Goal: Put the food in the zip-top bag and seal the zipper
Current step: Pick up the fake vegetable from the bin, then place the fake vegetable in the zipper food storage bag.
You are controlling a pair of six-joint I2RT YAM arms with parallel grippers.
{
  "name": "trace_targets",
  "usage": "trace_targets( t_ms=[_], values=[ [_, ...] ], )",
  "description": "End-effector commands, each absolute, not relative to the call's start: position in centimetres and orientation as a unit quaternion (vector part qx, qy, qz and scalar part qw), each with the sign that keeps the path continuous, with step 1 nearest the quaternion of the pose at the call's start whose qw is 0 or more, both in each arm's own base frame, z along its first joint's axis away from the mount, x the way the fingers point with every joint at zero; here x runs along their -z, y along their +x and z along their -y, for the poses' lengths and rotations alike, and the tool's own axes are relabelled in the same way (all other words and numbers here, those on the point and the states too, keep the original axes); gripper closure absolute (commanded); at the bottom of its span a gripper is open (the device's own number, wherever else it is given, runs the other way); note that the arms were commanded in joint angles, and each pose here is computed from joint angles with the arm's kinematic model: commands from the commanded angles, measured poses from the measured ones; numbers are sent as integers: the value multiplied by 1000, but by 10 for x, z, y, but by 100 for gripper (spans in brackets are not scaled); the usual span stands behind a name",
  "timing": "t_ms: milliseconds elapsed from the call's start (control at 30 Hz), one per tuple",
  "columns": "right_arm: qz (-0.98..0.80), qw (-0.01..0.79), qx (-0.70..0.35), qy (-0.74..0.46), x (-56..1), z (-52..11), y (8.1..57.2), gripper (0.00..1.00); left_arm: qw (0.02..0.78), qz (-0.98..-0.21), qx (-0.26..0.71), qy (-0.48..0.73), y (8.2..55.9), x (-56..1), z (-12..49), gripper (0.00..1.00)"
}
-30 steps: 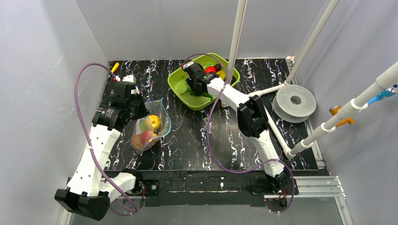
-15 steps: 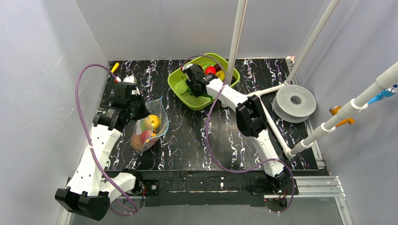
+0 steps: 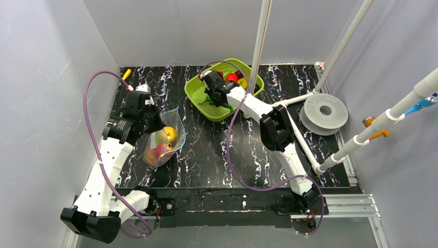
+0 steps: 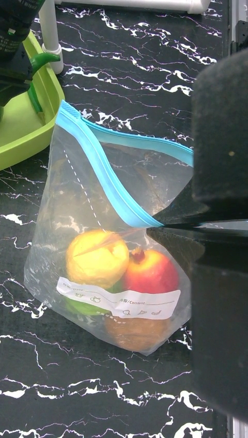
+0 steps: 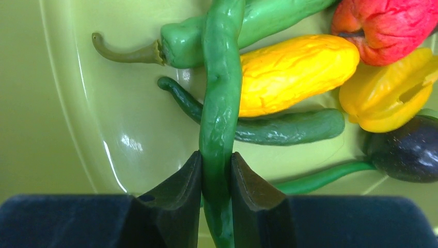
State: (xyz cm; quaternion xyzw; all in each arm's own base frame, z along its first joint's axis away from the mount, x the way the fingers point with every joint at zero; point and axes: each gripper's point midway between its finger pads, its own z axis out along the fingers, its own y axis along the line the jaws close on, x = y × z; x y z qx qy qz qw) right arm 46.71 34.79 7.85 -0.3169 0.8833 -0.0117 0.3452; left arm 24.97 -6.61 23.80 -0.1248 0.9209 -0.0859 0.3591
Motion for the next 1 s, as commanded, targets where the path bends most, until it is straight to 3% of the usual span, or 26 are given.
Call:
trace_targets(
  t_ms=[0,133,700,967],
  values=[
    [-865,414,-16,-282,-176,-350,462,91,363,-919,88,-128,246,-239,64,100],
    [-878,402,-58,-252,-202,-345,434,98,363,-918,99,-126,248,-241,69,100],
    [-867,123,-411,-256,-282,-350,216,99,313,-921,200,-120,264,-224,114,100],
    [-878,114,-391,-250,-293,-311,179,99,288,-923,218,-131,260,-209,122,100]
  ],
)
